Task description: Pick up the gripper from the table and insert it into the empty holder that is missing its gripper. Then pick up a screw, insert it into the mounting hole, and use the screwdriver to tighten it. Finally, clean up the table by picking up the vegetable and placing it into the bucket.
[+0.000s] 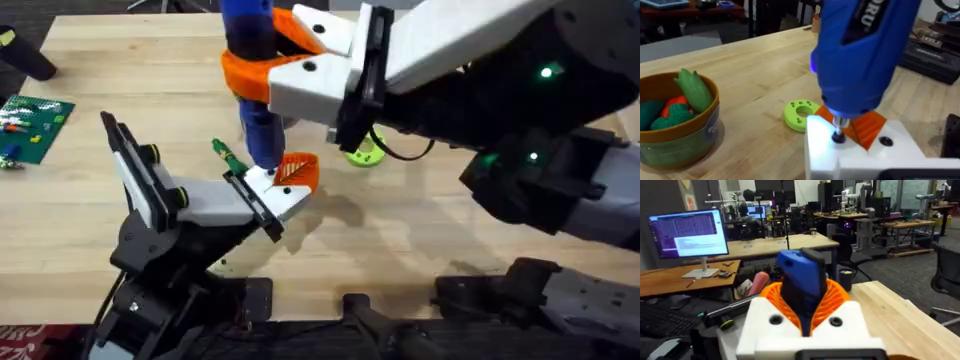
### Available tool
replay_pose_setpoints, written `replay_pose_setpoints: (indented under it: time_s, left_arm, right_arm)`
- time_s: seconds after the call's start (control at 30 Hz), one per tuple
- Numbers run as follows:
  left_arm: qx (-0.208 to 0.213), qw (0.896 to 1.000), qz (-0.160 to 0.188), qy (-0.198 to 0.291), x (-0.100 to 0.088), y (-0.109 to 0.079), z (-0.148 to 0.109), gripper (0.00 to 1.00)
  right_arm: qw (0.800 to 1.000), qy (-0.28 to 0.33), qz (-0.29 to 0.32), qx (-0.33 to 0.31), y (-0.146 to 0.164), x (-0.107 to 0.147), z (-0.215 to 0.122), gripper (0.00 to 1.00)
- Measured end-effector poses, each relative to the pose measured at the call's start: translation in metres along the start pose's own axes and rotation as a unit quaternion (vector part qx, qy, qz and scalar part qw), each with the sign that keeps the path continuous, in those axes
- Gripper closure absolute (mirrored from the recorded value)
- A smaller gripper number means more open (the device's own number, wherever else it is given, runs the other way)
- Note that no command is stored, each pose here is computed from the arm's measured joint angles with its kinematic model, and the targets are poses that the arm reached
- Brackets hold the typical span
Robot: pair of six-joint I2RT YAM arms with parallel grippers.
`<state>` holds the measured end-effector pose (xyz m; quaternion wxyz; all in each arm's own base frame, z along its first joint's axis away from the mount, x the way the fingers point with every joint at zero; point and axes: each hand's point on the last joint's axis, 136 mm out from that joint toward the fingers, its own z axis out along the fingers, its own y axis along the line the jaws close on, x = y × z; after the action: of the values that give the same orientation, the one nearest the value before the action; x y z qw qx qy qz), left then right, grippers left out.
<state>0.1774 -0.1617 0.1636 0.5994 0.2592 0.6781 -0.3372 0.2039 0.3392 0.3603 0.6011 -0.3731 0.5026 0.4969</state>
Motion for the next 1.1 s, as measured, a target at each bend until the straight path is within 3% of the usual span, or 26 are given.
replay_pose_setpoints:
  time_s: [0.6,0.93,1.1]
  left_arm:
    - [0.001,1.0,0.001,-0.001,0.0,0.0,0.0,0.991]
    - [0.001,1.0,0.001,0.0,0.0,0.0,0.0,0.991]
    - [0.001,1.0,0.001,0.0,0.0,0.0,0.0,0.991]
  right_arm:
    - [1.0,-0.022,-0.01,-0.013,0.004,-0.006,0.002,0.937]
    - [0.988,-0.136,-0.063,0.019,-0.011,-0.083,-0.034,0.938]
    - [0.992,-0.119,-0.027,0.031,-0.02,-0.078,-0.037,0.938]
